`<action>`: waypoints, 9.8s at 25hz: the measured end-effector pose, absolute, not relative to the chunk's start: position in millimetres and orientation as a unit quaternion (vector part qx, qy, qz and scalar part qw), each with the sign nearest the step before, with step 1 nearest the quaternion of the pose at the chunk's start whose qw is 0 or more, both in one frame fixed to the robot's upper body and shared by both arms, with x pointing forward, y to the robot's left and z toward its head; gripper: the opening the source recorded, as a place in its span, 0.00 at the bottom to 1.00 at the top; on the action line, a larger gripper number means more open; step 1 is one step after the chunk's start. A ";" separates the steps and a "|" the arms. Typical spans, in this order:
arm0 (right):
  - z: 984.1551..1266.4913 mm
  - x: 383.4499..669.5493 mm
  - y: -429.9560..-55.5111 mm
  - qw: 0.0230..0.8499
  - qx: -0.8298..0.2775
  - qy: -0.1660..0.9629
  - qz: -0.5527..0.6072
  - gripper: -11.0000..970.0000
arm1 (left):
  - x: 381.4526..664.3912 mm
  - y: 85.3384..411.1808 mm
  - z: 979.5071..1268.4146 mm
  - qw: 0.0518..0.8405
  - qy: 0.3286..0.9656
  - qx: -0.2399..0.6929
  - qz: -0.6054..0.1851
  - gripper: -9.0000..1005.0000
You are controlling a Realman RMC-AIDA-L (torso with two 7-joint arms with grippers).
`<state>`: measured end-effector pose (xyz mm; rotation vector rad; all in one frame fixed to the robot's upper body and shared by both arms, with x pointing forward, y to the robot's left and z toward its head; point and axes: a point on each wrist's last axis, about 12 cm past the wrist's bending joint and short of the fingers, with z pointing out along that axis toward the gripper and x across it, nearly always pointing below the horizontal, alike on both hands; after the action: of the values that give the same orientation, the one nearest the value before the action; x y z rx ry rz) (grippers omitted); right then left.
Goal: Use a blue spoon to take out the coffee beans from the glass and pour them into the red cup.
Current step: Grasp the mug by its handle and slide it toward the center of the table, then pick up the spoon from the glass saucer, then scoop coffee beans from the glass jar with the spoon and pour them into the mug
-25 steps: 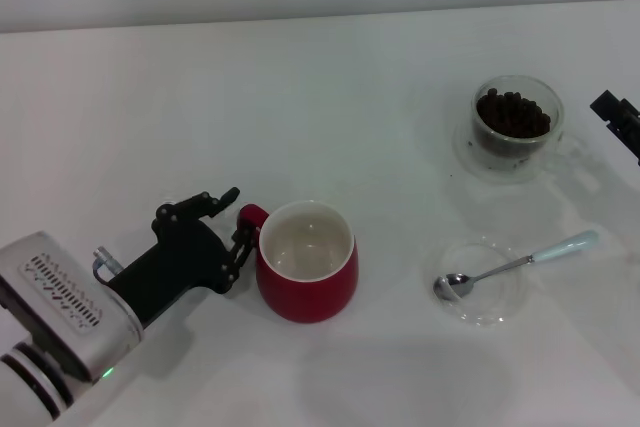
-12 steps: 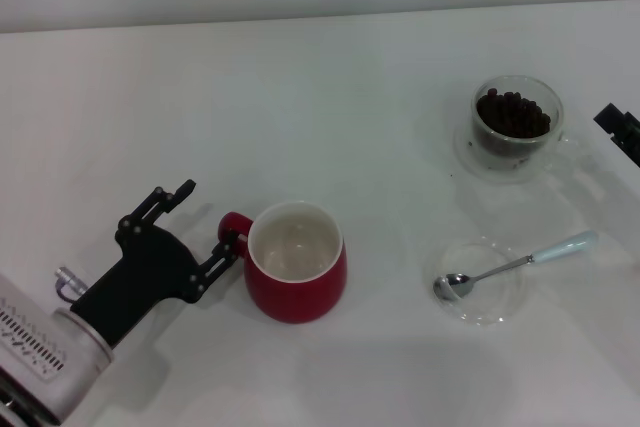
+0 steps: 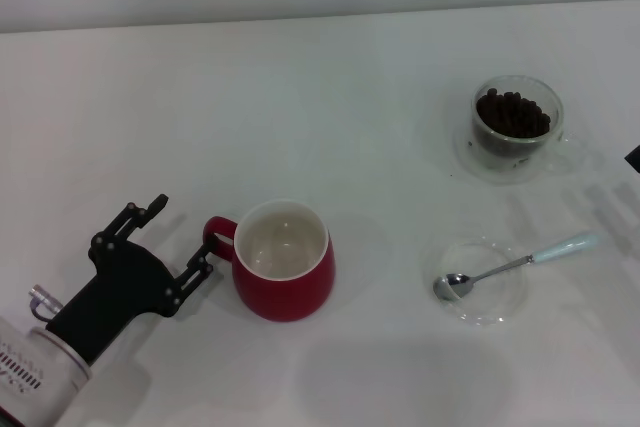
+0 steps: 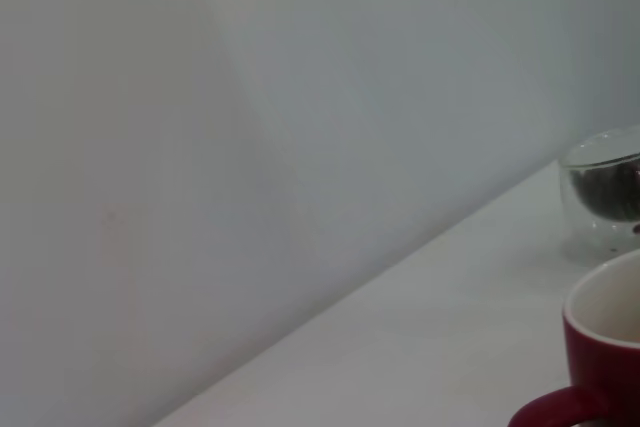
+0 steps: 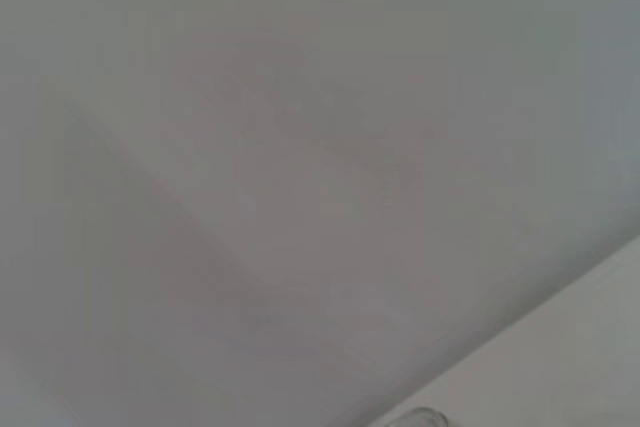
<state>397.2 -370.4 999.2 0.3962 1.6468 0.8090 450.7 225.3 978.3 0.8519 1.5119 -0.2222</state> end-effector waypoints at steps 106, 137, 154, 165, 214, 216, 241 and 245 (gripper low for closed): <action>972.1 367.9 -305.0 0.485 0.294 0.689 0.451 0.25 | 421.9 270.3 1001.7 0.725 0.578 0.366 -0.078 0.69; 1000.5 391.0 -344.4 0.537 0.249 0.654 0.471 0.18 | 433.4 281.9 1006.6 0.747 0.594 0.297 -0.016 0.69; 1032.5 440.7 -371.7 0.581 0.186 0.646 0.459 0.18 | 444.3 288.1 1014.3 0.772 0.599 0.214 0.019 0.69; 1049.2 473.4 -381.7 0.595 0.149 0.657 0.437 0.17 | 439.2 287.4 1012.8 0.774 0.606 0.183 0.022 0.69; 1074.7 538.5 -367.4 0.661 -0.066 0.698 0.268 0.16 | 448.2 291.1 1017.4 0.780 0.599 0.178 0.033 0.68; 1074.5 539.1 -366.1 0.662 -0.073 0.698 0.263 0.16 | 448.9 290.8 1017.7 0.780 0.599 0.179 0.033 0.68; 1064.6 542.6 -369.0 0.641 -0.014 0.722 0.260 0.17 | 455.3 291.3 1017.4 0.774 0.604 0.187 0.035 0.68; 1062.2 542.5 -372.4 0.624 0.036 0.727 0.284 0.17 | 455.1 291.5 1016.7 0.772 0.604 0.193 0.035 0.68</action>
<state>542.5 -372.4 1062.2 0.0823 1.6694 0.6522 455.1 291.5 1016.7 0.4172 1.3092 0.0765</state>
